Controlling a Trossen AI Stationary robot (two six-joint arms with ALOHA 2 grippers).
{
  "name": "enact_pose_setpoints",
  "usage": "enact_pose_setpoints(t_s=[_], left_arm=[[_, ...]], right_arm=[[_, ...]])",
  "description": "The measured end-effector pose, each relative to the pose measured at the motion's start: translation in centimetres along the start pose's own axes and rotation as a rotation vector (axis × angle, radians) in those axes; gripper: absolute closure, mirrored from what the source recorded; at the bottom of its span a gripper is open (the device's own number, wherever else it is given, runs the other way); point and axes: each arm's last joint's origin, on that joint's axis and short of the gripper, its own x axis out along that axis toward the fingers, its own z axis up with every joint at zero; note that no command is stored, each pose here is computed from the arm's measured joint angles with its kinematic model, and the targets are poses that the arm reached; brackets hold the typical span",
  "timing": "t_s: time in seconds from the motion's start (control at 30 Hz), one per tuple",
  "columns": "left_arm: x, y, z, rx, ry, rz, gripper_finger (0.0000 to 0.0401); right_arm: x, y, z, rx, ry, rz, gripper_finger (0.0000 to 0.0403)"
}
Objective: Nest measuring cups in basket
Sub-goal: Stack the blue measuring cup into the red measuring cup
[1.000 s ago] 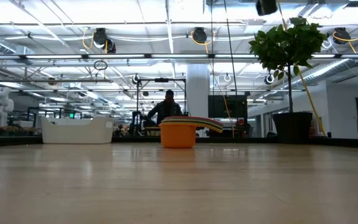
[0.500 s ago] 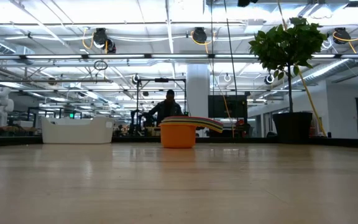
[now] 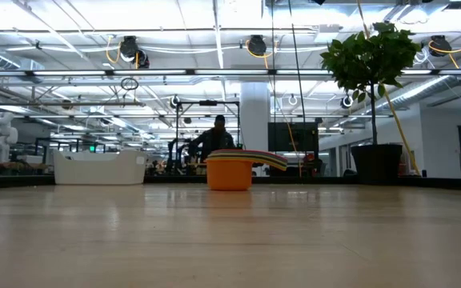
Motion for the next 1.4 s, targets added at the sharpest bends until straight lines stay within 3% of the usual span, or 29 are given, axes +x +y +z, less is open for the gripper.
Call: enact_pose_setpoints(t_s=[0.23, 0.97, 1.23, 1.33, 1.4], left_arm=[[0.8, -0.5, 0.3, 0.015, 0.005, -0.010, 0.0400], [2.3, -1.1, 0.9, -0.022, -0.006, 0.010, 0.0400], [2.3, -1.1, 1.0, -0.019, -0.009, 0.009, 0.0394], [2.3, -1.1, 1.0, -0.083, -0.009, 0.009, 0.0393], [2.4, -1.1, 0.8, -0.202, -0.004, 0.011, 0.0387]], right_arm=[[0.3, 0.5, 0.6, 0.000, -0.008, 0.062, 0.0164], [0.4, 1.0, 0.9, -0.076, 0.008, 0.094, 0.0306], [0.4, 1.2, 0.9, -0.136, 0.009, 0.115, 0.0386], [0.4, 1.2, 0.9, -0.153, 0.008, 0.115, 0.0397], [0.4, 1.2, 0.9, -0.157, 0.008, 0.116, 0.0398]])
